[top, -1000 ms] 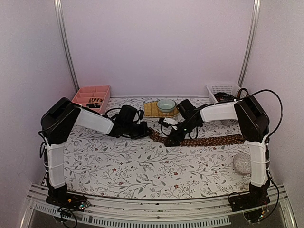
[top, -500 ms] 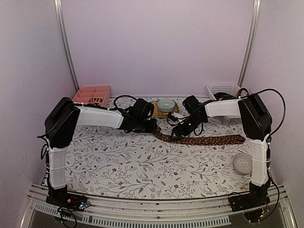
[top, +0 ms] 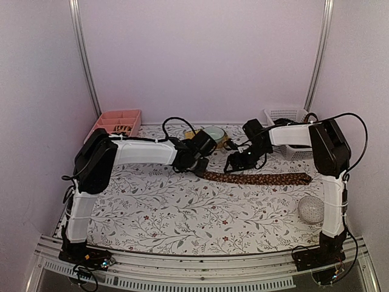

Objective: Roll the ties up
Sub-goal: Roll the tie at the center of the board.

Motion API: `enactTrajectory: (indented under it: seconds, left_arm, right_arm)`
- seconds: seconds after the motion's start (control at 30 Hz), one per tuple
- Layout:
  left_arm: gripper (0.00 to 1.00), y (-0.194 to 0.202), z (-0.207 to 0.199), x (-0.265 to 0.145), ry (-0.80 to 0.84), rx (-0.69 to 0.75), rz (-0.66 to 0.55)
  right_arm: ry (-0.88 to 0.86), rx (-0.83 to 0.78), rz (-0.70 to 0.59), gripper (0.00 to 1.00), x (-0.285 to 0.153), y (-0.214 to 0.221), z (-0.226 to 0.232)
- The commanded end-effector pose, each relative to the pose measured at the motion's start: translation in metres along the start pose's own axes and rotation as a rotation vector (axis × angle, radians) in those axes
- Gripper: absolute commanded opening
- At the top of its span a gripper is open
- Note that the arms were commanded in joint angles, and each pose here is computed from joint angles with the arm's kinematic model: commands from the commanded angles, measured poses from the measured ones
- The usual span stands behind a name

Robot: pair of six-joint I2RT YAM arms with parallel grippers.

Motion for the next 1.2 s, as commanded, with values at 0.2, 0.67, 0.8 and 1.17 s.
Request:
enactTrajectory:
  seconds: [0.2, 0.67, 0.8, 1.17]
  left_arm:
    - [0.00, 0.002, -0.012, 0.000, -0.190, 0.200, -0.016]
    - [0.00, 0.012, -0.043, 0.005, -0.233, 0.327, -0.027]
    - [0.00, 0.015, -0.049, 0.008, -0.208, 0.326, -0.017]
    - [0.09, 0.024, -0.057, 0.014, -0.173, 0.338, 0.007]
  right_arm:
    - [-0.009, 0.141, 0.058, 0.80, -0.026, 0.016, 0.006]
    - [-0.065, 0.178, 0.059, 0.80, -0.024, 0.015, 0.013]
    - [-0.068, 0.179, 0.049, 0.80, -0.027, 0.012, 0.013]
    - [-0.074, 0.193, 0.024, 0.80, -0.035, 0.007, 0.011]
Point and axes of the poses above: each gripper's point midway between its finger pads, its own x axis out along the fingers, its own z axis along the line the jaws close on, y = z × x, the point moved 3 cm from there along -x, back along the fingers, and after that the axes turned 9 degrees about -x, right-handed, at the moved point
